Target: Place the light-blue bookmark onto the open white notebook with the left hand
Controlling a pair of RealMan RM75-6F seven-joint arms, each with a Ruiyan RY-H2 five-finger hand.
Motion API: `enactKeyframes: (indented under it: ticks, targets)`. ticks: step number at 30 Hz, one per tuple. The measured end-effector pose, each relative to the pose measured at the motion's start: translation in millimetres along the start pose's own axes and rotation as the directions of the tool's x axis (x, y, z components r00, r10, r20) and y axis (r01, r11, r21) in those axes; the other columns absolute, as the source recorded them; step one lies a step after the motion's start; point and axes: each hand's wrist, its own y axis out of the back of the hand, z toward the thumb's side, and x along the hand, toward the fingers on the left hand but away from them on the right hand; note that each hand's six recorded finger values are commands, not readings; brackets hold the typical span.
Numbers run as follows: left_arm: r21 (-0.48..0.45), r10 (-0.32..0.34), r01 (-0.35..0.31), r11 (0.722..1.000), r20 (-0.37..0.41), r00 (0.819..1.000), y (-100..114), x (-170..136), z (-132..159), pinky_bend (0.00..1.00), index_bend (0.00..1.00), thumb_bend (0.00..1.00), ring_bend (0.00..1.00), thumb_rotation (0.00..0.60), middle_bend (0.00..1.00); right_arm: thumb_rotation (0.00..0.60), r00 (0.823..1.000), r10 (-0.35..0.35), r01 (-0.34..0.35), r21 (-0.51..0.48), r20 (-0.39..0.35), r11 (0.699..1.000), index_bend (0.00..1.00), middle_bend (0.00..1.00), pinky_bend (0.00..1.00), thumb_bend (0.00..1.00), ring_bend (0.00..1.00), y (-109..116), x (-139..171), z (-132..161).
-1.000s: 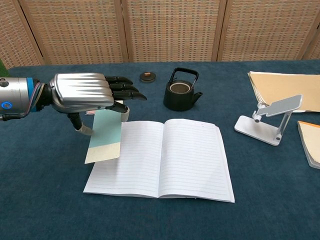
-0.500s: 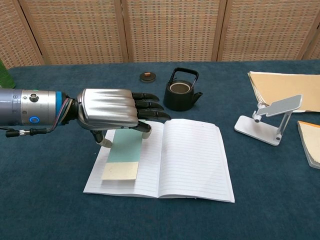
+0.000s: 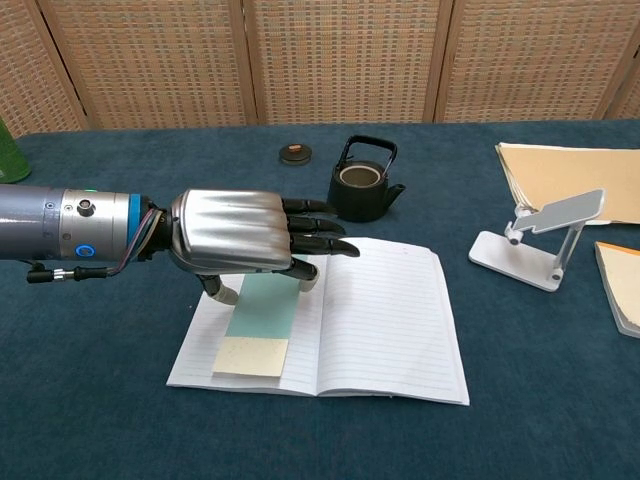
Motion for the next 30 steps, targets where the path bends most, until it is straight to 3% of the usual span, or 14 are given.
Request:
enactKeyframes:
  ticks: [21,23,28,30]
  targets:
    - [-0.016,0.009,-0.009,1.0,0.004,1.0,6,17,6,0.0,0.56,0.38,0.0,0.6,0.0,0.6,1.0,0.0,0.0,-0.002,0.003,1.0,0.05,0.0,0.0,0.1,0.0,0,0,-1]
    - [-0.015,0.006,-0.006,1.0,0.005,1.0,5,17,7,0.0,0.51,0.38,0.0,0.6,0.0,0.6,1.0,-0.001,0.001,-0.003,0.005,1.0,0.05,0.0,0.0,0.1,0.0,0,0,-2]
    - [-0.012,-0.008,0.008,1.0,0.001,1.0,3,17,7,0.0,0.09,0.38,0.0,0.6,0.0,0.6,1.0,-0.002,0.002,-0.003,0.005,1.0,0.05,0.0,0.0,0.1,0.0,1,0,-2]
    - [-0.01,-0.011,0.011,1.0,-0.002,1.0,3,16,6,0.0,0.02,0.38,0.0,0.6,0.0,0.6,1.0,-0.001,0.001,-0.004,0.004,1.0,0.05,0.0,0.0,0.1,0.0,1,0,-2]
